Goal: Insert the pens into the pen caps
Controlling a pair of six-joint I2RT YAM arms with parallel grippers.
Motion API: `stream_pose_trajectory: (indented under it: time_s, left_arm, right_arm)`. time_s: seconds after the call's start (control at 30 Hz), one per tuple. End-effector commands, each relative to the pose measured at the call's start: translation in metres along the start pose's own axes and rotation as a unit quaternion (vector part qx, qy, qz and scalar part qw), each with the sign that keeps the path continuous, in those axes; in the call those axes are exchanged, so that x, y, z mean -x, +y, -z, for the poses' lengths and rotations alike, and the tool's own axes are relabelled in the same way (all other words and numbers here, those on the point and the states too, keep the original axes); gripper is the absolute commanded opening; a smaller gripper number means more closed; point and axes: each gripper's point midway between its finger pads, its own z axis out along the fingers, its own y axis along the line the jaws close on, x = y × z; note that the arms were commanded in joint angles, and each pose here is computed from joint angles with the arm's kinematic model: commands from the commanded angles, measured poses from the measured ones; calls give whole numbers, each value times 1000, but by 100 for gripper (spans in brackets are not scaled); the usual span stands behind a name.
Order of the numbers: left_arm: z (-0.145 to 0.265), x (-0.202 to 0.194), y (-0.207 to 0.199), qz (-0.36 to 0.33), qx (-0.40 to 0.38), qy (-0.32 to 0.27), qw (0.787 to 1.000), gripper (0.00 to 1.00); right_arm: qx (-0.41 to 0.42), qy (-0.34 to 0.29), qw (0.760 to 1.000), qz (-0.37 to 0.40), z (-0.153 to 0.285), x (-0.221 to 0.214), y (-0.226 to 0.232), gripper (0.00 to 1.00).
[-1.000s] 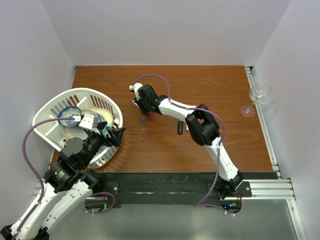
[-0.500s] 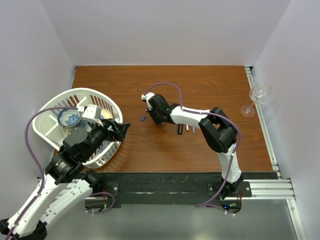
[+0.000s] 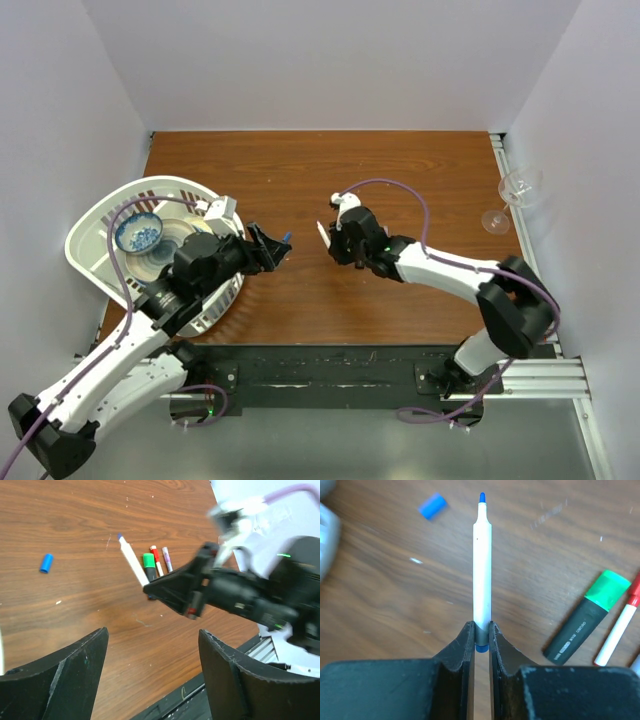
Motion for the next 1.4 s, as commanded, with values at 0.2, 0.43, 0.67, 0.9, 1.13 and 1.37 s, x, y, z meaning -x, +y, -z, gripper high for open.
stream_pose_trajectory:
  time_s: [0.2, 0.43, 0.67, 0.9, 1.13, 1.37]
  left_arm:
    - [-42, 27, -28, 6, -39, -34, 999, 72]
    - [-65, 43, -48, 7, -68, -49, 996, 71]
    - [-78, 43, -58, 10, -90, -43, 995, 71]
    - [-81, 26, -64, 20, -115, -10, 993, 35]
    - [-69, 19, -79, 13, -161, 12, 987, 0]
    - [-65, 10, -85, -2, -181, 39, 983, 0]
  right_arm:
    - [155, -143, 974, -87, 77, 56, 50, 0]
    - [200, -176, 959, -94, 118, 68, 69, 0]
    - [223, -185, 952, -95, 133, 72, 83, 0]
    - [235, -191, 948, -93, 142, 74, 93, 0]
    - [242, -169, 952, -77, 144, 70, 98, 41]
    - [242, -150, 956, -65, 138, 68, 102, 45]
